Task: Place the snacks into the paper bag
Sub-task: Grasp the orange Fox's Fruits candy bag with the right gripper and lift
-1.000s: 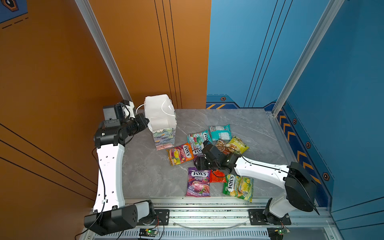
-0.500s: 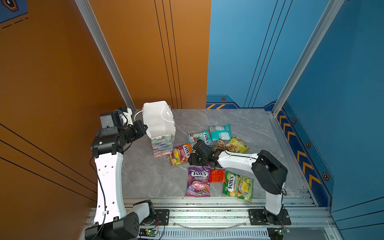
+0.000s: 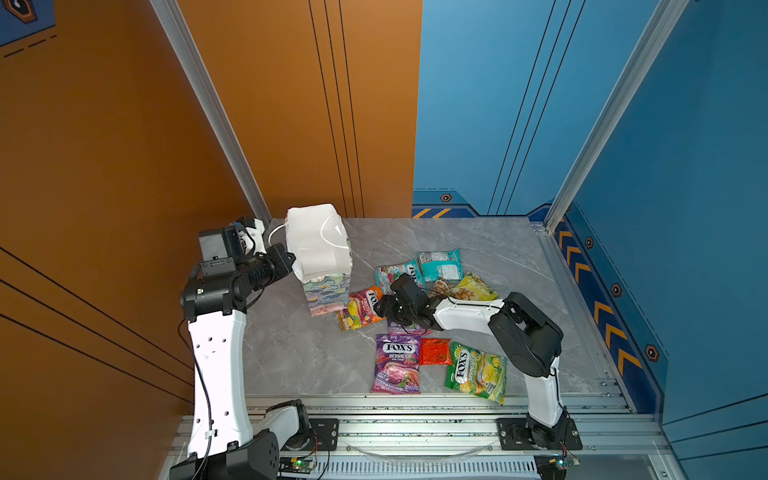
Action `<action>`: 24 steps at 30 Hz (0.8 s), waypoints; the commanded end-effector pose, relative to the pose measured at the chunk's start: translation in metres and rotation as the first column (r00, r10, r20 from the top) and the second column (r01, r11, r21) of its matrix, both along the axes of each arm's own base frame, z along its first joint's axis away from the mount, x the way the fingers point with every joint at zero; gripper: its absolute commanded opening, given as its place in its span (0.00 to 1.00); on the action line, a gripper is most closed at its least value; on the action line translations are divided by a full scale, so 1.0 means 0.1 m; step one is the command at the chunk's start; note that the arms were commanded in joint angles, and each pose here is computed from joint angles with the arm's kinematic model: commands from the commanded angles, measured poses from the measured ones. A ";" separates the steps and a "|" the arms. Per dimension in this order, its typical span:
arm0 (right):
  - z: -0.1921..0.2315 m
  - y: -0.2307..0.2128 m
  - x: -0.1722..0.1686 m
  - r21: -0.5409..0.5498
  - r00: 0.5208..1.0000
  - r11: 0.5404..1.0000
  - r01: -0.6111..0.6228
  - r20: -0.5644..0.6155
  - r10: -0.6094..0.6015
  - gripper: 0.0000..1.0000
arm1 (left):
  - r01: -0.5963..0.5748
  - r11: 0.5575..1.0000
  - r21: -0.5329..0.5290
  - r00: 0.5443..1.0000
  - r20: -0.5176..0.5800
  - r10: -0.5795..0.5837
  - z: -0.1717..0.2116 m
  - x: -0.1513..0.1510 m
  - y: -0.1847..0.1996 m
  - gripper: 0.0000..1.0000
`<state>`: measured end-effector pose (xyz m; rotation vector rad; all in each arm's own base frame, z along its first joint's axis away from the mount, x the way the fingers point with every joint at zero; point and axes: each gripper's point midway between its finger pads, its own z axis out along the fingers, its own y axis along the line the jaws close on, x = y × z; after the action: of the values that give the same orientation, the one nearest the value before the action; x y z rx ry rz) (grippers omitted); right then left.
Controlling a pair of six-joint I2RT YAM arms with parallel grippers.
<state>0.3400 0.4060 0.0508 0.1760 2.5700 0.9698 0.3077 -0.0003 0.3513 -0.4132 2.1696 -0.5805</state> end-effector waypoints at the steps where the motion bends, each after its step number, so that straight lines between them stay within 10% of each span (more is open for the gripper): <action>1: -0.19 0.10 -0.01 0.018 0.998 0.999 -0.034 -0.043 0.035 0.62 | 0.019 1.000 0.010 1.000 0.005 -0.019 -0.01 -0.06 -0.02 0.00; 17: 0.38 0.08 0.14 0.087 0.994 0.992 -0.087 0.069 0.081 0.00 | 0.020 1.000 0.000 1.000 -0.017 -0.020 -0.08 -0.04 -0.01 0.00; 24: 0.99 -0.14 0.18 0.090 0.977 0.986 -0.141 0.171 0.124 0.00 | 0.050 0.998 -0.032 0.998 -0.028 -0.051 -0.10 -0.05 -0.08 0.00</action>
<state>0.3597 0.3991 0.1029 0.0606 2.4836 1.0989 0.3057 -0.0023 0.3476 -0.4053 2.1793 -0.5974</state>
